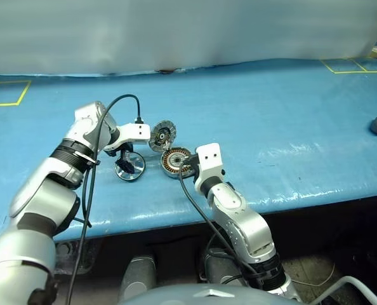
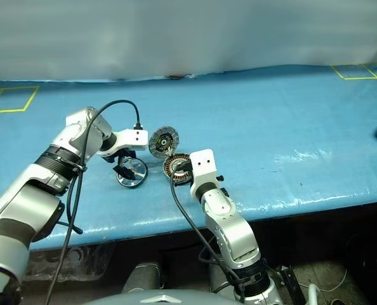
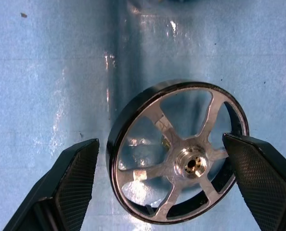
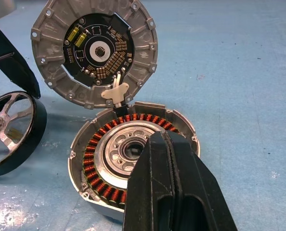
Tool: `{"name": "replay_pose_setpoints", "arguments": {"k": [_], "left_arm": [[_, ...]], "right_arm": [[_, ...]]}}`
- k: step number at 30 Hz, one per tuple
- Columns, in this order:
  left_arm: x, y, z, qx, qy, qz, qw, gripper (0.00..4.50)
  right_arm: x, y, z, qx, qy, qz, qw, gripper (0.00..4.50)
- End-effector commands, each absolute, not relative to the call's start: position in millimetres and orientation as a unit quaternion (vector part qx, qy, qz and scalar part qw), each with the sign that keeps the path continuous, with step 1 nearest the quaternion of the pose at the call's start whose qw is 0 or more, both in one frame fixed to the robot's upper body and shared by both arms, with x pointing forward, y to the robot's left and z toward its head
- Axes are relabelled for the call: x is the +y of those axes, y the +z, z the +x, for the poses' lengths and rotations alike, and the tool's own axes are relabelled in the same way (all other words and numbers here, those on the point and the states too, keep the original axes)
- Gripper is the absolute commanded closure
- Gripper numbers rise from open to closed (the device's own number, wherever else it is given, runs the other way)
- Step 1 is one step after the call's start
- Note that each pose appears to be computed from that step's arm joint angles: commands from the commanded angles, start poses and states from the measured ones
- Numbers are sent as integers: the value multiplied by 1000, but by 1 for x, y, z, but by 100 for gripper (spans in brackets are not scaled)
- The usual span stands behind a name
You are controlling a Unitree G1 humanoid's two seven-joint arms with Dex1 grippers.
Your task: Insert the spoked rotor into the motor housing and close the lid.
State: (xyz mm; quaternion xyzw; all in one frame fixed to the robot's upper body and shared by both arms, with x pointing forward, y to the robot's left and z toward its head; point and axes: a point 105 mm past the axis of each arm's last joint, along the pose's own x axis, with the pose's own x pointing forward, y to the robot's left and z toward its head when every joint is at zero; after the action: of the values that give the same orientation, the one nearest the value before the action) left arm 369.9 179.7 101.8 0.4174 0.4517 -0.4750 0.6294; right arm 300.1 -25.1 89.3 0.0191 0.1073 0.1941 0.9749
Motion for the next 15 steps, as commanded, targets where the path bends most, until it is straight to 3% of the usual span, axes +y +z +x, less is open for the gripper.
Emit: {"name": "replay_pose_setpoints", "arguments": {"k": [1,15], "left_arm": [[181,114,373,432,-466,437,636,2],[179,102,362,431,-474,441,628,2]], "right_arm": [[-15,99,296,92,207,39,973,450],[-15,98,298,94,207,37,973,450]]}}
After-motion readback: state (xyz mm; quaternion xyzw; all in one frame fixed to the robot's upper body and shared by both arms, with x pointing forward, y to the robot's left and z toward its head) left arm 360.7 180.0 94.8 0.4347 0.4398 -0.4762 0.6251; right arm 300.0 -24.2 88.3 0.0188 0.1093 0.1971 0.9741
